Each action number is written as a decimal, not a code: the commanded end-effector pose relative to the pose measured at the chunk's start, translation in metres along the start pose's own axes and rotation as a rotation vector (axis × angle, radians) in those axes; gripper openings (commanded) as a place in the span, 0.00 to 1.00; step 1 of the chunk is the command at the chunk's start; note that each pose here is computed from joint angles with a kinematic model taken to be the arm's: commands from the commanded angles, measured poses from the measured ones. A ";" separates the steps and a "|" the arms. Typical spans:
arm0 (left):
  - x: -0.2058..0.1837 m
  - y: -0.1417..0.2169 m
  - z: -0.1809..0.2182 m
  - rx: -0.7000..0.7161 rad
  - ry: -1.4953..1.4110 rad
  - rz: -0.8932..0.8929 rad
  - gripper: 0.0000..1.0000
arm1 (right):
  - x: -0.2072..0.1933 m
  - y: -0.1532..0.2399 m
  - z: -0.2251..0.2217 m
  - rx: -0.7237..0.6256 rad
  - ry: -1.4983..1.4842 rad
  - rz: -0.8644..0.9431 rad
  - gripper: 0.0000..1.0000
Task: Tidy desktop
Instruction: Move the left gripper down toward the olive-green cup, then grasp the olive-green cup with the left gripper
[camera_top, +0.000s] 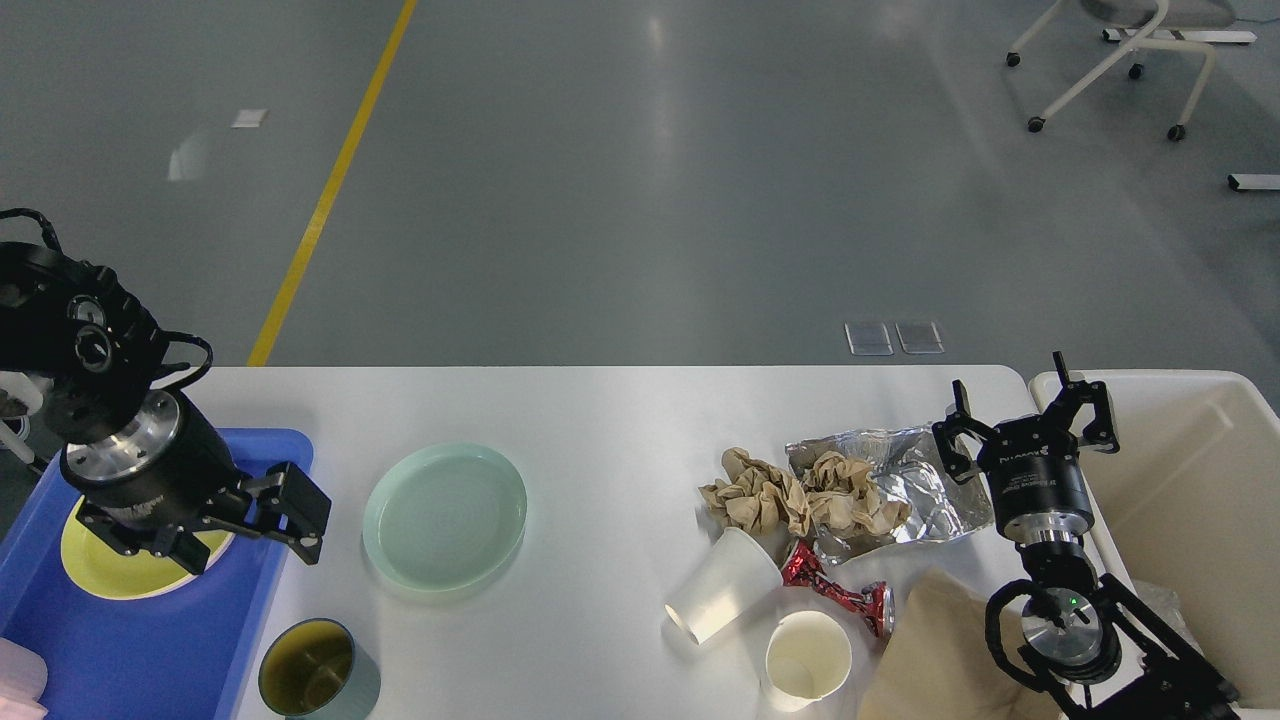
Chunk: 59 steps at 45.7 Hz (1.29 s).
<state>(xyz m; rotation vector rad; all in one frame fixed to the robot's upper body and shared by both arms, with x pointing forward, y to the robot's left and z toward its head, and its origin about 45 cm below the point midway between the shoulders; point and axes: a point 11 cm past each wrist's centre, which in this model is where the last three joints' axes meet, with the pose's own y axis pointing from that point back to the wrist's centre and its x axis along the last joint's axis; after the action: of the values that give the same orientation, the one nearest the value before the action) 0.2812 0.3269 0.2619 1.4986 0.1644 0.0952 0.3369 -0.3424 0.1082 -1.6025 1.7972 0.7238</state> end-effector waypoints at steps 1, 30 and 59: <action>-0.011 -0.042 -0.005 0.006 -0.070 -0.030 0.95 | 0.000 0.000 0.000 0.000 0.000 0.000 1.00; -0.018 -0.116 -0.044 0.101 -0.154 0.038 0.94 | 0.000 0.000 0.000 0.000 0.000 0.000 1.00; -0.020 -0.135 -0.040 0.091 -0.159 0.052 0.53 | 0.000 0.000 0.000 0.000 0.000 0.000 1.00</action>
<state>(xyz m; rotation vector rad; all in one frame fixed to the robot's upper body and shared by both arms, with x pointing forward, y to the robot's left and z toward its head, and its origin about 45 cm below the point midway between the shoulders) 0.2508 0.3526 0.1255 1.5936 -0.0055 0.0143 0.3369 -0.3425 0.1082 -1.6019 1.7974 0.7229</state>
